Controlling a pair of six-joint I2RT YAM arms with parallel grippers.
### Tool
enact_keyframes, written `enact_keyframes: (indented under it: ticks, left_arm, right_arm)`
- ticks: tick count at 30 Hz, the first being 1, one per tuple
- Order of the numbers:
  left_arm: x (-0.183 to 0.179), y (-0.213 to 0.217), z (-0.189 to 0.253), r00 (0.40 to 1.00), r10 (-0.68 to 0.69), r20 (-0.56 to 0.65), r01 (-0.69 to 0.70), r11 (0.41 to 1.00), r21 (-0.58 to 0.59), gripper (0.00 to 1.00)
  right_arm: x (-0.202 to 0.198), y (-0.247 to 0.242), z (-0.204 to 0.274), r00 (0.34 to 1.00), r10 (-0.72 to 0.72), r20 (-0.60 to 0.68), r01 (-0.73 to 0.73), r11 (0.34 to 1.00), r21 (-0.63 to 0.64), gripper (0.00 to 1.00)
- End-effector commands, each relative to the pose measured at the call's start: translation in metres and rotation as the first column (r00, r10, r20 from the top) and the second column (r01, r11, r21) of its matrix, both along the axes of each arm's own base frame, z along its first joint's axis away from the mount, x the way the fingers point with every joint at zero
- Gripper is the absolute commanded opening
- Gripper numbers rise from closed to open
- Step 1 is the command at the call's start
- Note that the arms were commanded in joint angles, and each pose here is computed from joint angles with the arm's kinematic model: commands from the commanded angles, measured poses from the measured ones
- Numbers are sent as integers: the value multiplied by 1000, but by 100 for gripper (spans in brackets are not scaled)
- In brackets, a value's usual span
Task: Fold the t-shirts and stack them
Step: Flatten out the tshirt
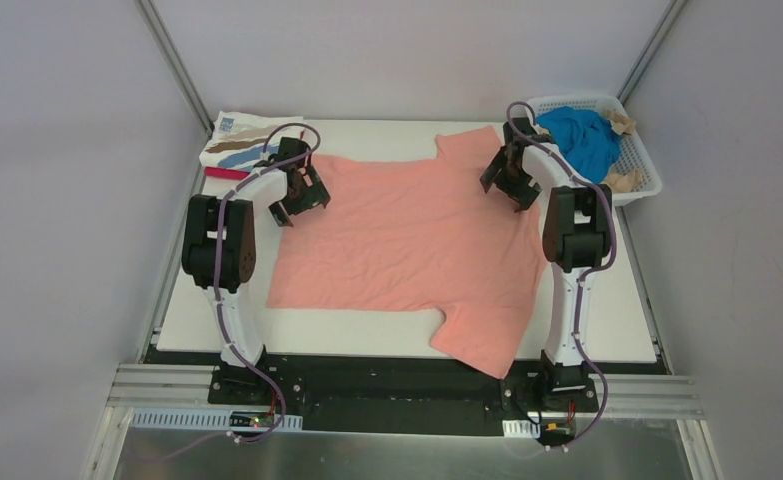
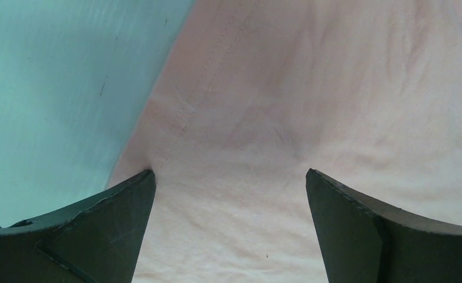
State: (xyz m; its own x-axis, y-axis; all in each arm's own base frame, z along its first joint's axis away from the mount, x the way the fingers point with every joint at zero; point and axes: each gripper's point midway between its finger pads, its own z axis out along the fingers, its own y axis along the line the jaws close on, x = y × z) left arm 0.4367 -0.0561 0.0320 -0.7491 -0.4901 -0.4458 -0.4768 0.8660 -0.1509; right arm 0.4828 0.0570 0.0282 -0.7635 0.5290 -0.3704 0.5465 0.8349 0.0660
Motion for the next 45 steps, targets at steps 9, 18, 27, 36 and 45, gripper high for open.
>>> enact_keyframes:
  ticks: [9,18,27,36,45]
  left_arm:
    - [4,3,11,995,101,8,-101,995,-12,99]
    - [-45,17,90,983,118,140,-119,993,-1,99]
    - [-197,57,50,927,374,-5,-372,925,80,99]
    - [-249,60,16,864,503,-28,-502,864,32,92]
    - [-252,55,-3,840,536,-83,-536,844,25,68]
  right_arm:
    - [33,-7,14,998,17,64,-20,999,40,99]
    - [-7,28,112,959,171,225,-166,985,-44,99]
    - [-117,38,98,969,110,222,-110,994,-13,99]
    - [-180,45,76,971,142,192,-138,990,-33,99]
    - [-190,45,74,971,138,196,-135,990,-28,99]
